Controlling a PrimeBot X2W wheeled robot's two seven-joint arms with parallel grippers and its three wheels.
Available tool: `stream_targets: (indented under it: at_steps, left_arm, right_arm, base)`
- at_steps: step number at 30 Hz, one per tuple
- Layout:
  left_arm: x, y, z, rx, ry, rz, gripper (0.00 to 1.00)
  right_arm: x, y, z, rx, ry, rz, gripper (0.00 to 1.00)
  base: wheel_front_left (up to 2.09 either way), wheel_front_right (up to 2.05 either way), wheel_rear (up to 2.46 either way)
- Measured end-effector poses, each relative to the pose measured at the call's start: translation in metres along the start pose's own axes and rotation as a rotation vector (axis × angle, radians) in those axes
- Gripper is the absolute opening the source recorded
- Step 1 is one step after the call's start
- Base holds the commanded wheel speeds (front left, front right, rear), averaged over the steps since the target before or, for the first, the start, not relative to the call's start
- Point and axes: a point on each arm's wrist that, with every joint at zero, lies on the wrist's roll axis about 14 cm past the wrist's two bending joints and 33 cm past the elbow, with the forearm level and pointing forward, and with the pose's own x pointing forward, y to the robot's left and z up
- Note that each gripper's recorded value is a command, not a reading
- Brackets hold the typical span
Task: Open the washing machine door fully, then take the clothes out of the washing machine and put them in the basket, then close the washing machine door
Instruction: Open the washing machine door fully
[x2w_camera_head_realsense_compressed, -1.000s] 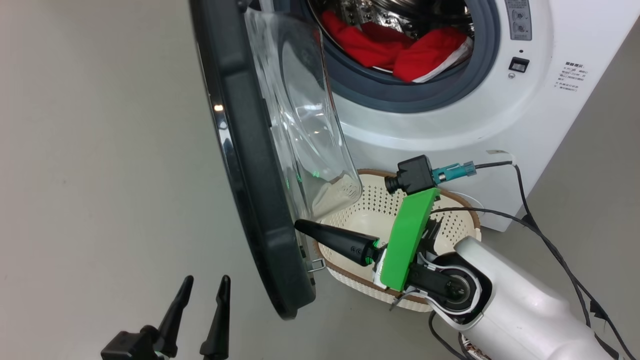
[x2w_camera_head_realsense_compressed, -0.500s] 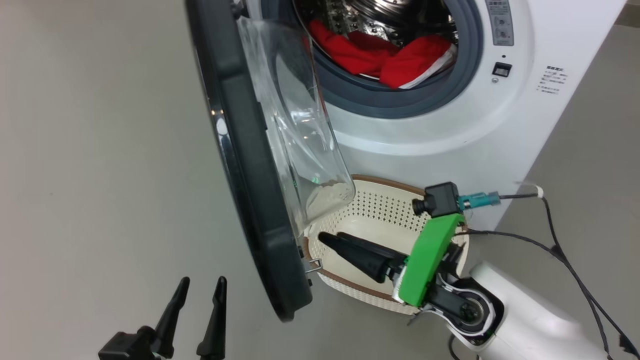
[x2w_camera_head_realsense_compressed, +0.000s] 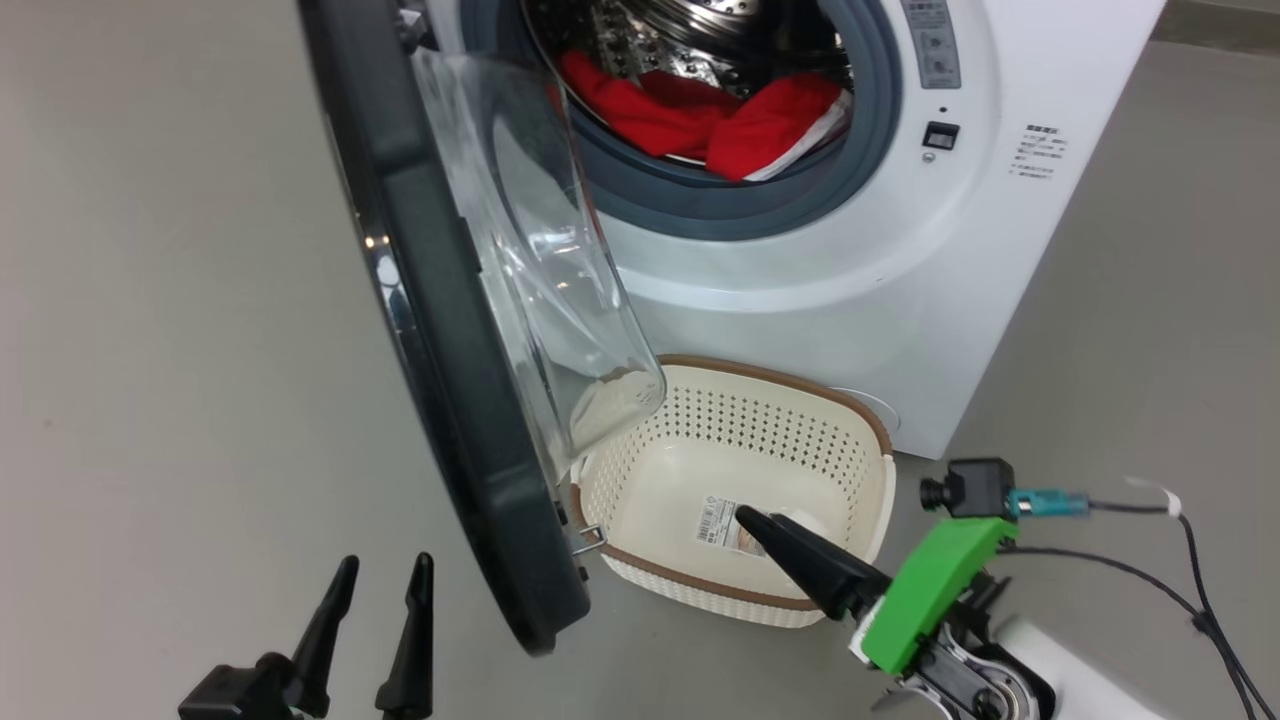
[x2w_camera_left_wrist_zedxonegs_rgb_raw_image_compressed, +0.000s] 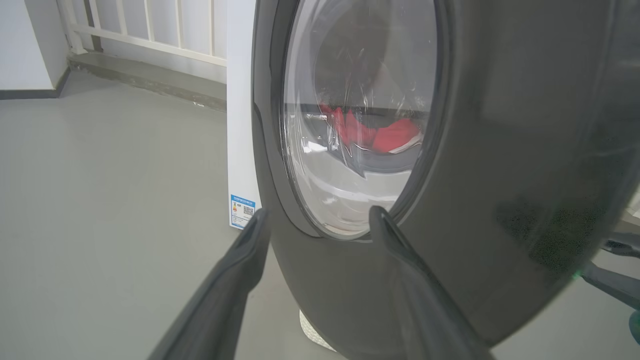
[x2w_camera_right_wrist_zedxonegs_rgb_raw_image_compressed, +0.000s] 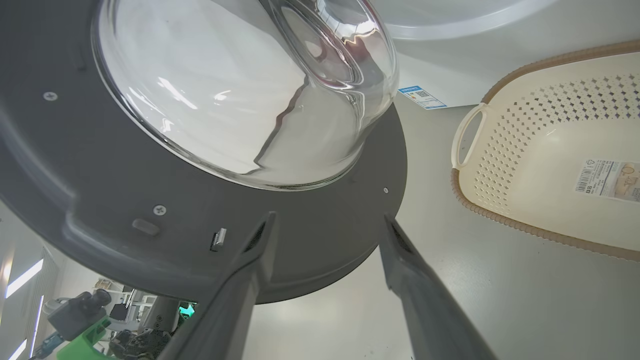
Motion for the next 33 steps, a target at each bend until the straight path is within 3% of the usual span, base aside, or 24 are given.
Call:
stream_targets:
  at_steps: [7, 13, 18, 24, 33]
  left_arm:
    - [0.004, -0.005, -0.001, -0.003, 0.002, -0.017, 1.0]
    - [0.005, -0.006, 0.0, 0.001, -0.003, -0.023, 1.0]
    - [0.005, -0.005, 0.001, 0.001, -0.005, -0.021, 1.0]
    - [0.007, -0.005, 0.0, 0.003, -0.001, -0.023, 1.0]
    - [0.007, -0.003, 0.0, 0.004, -0.001, -0.018, 1.0]
  right_arm:
    - [-0.022, -0.032, 0.01, -0.008, -0.107, -0.094, 1.0]
    - [-0.041, -0.06, 0.024, -0.151, -0.21, -0.185, 1.0]
    - [-0.051, -0.077, 0.022, -0.271, -0.207, -0.24, 1.0]
    - [-0.058, -0.074, 0.063, -0.418, -0.324, -0.258, 1.0]
    - [-0.076, -0.069, 0.074, -0.602, -0.431, -0.304, 1.0]
  base:
    - [0.0, 0.0, 0.0]
    - [0.0, 0.0, 0.0]
    - [0.0, 0.0, 0.0]
    - [0.0, 0.0, 0.0]
    - [0.0, 0.0, 0.0]
